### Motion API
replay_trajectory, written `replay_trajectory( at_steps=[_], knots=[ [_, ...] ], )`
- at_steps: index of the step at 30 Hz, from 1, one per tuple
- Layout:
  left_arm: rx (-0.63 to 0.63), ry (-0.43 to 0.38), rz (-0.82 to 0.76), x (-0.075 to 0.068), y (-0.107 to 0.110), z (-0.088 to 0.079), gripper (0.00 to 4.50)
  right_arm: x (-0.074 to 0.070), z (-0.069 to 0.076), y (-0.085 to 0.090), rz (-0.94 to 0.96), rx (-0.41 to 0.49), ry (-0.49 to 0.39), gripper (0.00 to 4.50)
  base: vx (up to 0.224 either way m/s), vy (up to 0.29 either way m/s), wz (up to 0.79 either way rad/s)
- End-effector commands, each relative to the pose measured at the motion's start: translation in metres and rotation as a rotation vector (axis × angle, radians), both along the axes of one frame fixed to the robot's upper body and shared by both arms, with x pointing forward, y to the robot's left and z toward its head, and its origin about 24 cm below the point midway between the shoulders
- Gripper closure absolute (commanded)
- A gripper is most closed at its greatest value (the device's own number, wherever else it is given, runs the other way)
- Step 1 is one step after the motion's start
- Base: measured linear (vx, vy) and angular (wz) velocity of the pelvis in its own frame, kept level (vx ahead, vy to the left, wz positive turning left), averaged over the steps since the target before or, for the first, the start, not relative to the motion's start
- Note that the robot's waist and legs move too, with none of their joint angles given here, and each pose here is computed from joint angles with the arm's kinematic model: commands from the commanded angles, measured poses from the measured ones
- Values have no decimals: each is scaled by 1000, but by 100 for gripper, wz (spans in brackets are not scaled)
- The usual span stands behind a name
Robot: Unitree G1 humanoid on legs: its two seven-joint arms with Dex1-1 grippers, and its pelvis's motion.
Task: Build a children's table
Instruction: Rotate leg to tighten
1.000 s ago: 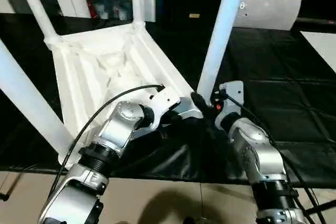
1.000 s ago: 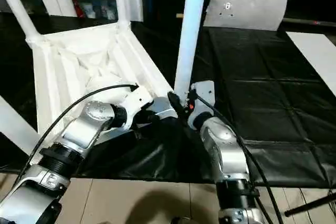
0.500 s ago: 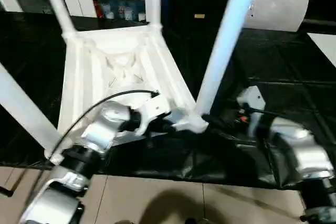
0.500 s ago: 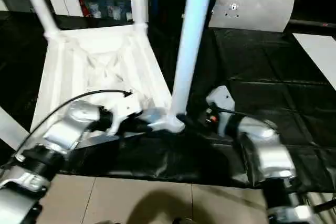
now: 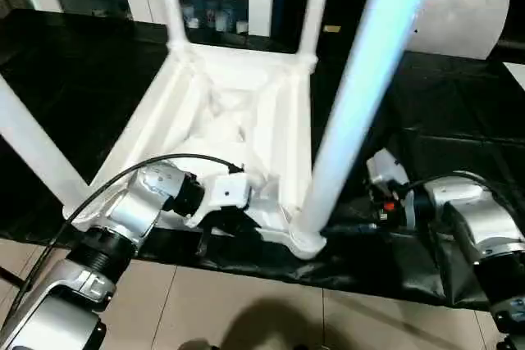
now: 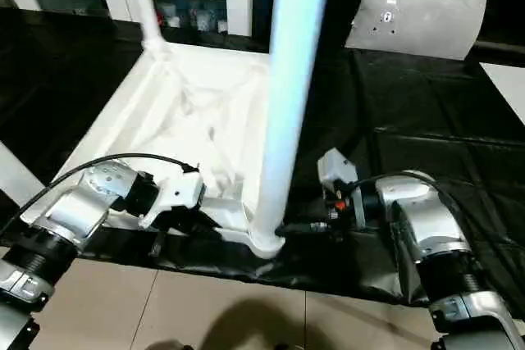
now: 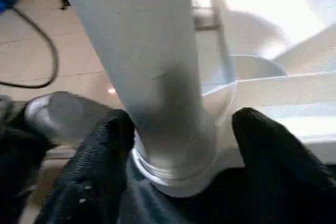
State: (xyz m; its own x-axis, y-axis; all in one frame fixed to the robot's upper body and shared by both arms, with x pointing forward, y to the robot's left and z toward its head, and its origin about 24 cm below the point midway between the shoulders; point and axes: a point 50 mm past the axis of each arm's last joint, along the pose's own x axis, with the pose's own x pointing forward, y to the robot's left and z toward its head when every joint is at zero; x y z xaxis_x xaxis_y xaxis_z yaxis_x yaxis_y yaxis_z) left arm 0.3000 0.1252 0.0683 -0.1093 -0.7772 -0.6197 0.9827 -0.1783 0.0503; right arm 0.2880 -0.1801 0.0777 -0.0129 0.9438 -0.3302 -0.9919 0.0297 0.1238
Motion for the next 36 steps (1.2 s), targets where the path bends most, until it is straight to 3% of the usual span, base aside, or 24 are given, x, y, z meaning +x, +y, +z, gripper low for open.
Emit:
replay_trajectory(
  at_steps=[1,9,16,21,26,36],
  knots=[
    [46,27,-109,-5,-9,-5,450,2,4,4,50,13,-2,167,0,0,0],
    [44,31,-134,-7,-12,-4,450,-1,2,15,114,43,21,240,0,0,0],
    [50,40,-131,-6,-9,-6,450,-6,-1,18,150,51,63,249,0,0,0],
    [26,52,-44,-3,-9,-6,450,-12,-4,18,136,83,105,249,0,0,0],
    [-102,74,211,8,-24,-3,450,-14,-21,39,-116,130,119,249,0,0,0],
    [-205,41,439,16,-65,0,450,3,-43,80,-625,152,77,252,0,0,0]
  ],
)
